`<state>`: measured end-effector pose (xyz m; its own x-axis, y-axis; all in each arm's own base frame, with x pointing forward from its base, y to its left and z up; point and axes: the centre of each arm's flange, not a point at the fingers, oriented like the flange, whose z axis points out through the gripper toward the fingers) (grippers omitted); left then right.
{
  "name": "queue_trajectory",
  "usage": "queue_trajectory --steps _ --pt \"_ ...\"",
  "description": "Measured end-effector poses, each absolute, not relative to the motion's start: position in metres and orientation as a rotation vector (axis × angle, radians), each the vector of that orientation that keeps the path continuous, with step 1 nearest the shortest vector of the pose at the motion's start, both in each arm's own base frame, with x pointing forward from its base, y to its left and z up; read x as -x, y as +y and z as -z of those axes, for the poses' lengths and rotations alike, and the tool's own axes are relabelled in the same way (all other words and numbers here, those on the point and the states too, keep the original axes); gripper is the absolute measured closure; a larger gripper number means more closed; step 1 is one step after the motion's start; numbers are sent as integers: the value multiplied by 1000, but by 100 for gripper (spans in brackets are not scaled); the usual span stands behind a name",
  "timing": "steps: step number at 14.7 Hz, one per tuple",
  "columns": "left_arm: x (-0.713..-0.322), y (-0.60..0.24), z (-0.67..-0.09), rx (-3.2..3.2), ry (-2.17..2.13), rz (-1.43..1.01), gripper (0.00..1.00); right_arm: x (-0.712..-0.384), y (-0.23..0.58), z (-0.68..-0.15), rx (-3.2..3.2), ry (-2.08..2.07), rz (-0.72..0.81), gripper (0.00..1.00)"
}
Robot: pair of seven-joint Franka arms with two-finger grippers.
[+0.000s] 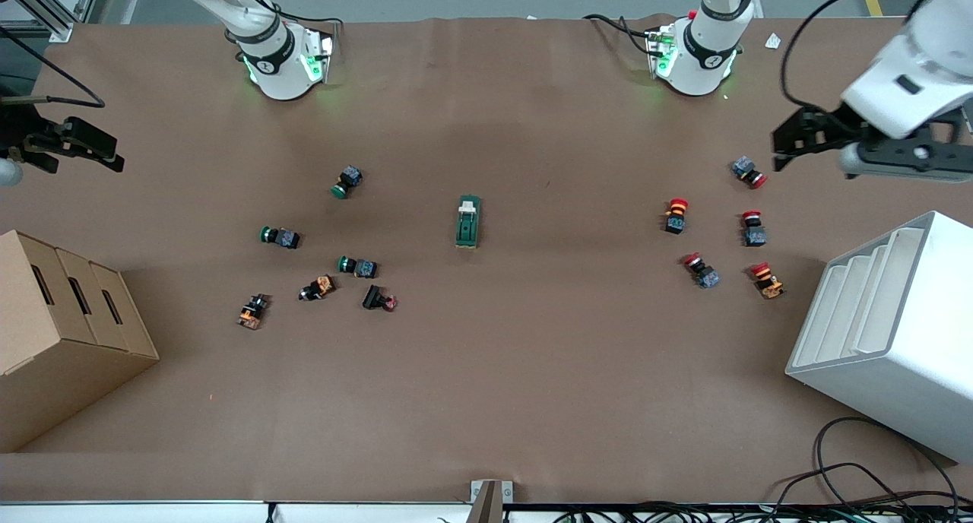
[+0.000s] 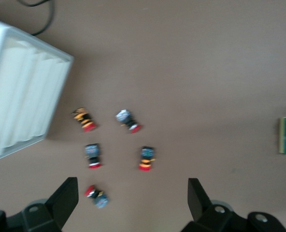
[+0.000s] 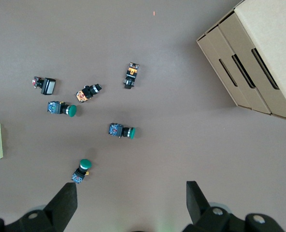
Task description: Close load switch with both arms
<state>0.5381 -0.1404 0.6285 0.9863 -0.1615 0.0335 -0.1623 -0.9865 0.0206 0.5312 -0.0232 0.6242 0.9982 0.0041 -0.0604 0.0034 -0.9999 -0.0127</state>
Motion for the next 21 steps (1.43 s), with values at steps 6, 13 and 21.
queue_trajectory --steps 6,13,21 --pt "-505 -306 -560 -3055 -36 -60 0 -531 -23 -624 3128 -7 -94 0" --pt "-426 -453 -457 -3126 46 -94 1 -530 -22 -625 3127 -9 -105 0" --pt "-307 -578 -308 -3168 221 -409 0 -574 -30 -547 3127 9 -246 0"
